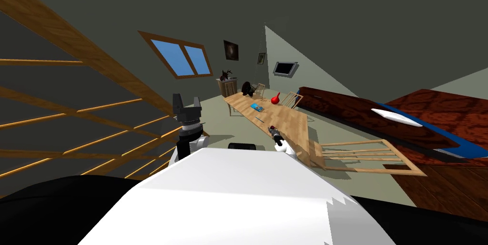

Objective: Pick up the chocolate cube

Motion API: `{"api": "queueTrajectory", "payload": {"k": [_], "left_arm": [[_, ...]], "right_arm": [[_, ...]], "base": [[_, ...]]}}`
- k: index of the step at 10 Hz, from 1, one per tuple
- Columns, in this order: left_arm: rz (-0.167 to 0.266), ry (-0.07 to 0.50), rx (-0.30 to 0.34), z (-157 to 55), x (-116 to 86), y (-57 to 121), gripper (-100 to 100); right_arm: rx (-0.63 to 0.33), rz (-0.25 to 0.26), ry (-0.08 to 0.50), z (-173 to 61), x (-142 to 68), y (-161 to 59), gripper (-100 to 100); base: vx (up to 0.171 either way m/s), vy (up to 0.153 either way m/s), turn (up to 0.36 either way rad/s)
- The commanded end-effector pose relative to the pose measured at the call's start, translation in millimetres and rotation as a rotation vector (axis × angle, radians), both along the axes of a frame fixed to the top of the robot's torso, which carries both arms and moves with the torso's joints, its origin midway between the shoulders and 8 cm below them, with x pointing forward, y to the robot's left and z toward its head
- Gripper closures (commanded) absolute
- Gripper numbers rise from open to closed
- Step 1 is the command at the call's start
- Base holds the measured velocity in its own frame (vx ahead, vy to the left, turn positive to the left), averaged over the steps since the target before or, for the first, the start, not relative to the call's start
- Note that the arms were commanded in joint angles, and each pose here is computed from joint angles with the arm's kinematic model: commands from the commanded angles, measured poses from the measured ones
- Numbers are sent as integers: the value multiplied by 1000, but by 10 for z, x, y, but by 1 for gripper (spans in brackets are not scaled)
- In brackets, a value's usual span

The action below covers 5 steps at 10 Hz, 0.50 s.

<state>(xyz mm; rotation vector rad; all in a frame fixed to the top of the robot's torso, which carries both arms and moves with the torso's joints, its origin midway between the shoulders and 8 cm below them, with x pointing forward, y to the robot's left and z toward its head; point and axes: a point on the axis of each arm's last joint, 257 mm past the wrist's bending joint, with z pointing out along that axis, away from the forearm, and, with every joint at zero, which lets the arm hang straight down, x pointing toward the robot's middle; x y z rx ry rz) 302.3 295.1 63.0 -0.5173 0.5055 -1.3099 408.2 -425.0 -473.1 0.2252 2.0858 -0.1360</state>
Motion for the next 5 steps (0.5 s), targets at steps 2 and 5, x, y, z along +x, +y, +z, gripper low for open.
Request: {"api": "queueTrajectory", "payload": {"k": [2, 5], "left_arm": [[0, 0, 0, 0, 0, 0, 0], [0, 0, 0, 0, 0, 0, 0]], "right_arm": [[-54, 6, 45, -97, -50, -134, -100], [-30, 47, 32, -112, 58, 3, -100]], "base": [[55, -15, 24], [20, 11, -54]]}}
